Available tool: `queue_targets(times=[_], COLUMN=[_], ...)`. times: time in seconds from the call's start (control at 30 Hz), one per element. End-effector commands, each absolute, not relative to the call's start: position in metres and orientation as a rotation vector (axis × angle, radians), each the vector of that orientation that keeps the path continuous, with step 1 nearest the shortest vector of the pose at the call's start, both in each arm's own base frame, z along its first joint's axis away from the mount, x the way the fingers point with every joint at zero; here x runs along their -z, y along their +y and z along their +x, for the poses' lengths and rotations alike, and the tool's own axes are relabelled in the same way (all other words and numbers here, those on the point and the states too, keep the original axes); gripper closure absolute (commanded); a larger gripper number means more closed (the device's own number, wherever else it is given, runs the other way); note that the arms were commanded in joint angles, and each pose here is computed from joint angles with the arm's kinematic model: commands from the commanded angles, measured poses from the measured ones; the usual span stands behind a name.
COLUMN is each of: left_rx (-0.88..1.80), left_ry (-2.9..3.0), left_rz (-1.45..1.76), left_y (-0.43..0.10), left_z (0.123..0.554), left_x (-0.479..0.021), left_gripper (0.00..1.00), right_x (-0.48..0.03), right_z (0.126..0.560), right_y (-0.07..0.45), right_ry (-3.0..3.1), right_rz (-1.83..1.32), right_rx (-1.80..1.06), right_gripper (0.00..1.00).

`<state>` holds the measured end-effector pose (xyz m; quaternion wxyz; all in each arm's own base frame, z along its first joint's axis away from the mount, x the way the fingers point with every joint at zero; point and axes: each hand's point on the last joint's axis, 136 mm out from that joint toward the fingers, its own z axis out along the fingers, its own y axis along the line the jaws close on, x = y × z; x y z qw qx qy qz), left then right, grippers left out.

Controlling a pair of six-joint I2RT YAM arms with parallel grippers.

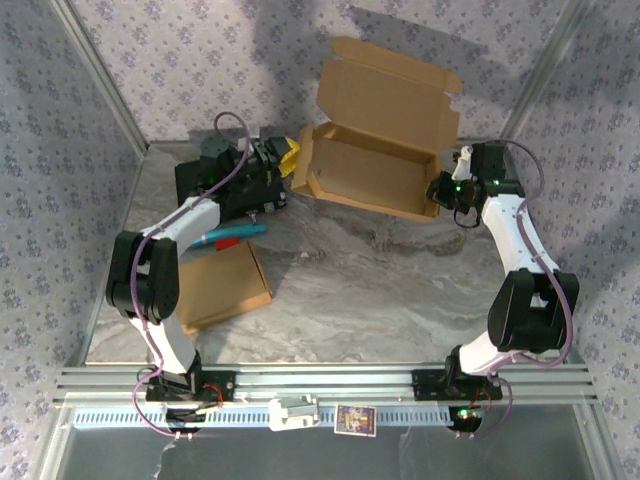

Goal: Fold the paper box

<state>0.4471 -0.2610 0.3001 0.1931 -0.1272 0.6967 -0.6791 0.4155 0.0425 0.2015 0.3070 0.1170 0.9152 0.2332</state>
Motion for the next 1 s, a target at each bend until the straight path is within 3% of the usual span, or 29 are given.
queue_targets(times=[0.0, 0.37, 0.97], left_rx=[1.946, 1.904, 1.451], left_ry=[1.921, 2.0, 2.35], left_rz=[-0.203, -0.184, 0.02], left_y=[-0.274, -0.281, -0.289], left_z=[0.431, 0.418, 0.387], left_x=[-0.332, -0.326, -0.291], left_gripper=[0.57, 0.56, 0.58], right_x=[-0.217, -0.218, -0.231], right_z=[0.422, 0.422, 0.414], right_y=[0.051, 0.055, 0.064], right_ry=[2.39, 2.412, 2.443], right_rz=[0.252, 0.214, 0.111], right_rx=[-0.642, -0.563, -0.362], right_gripper=[1.0, 1.0, 1.0])
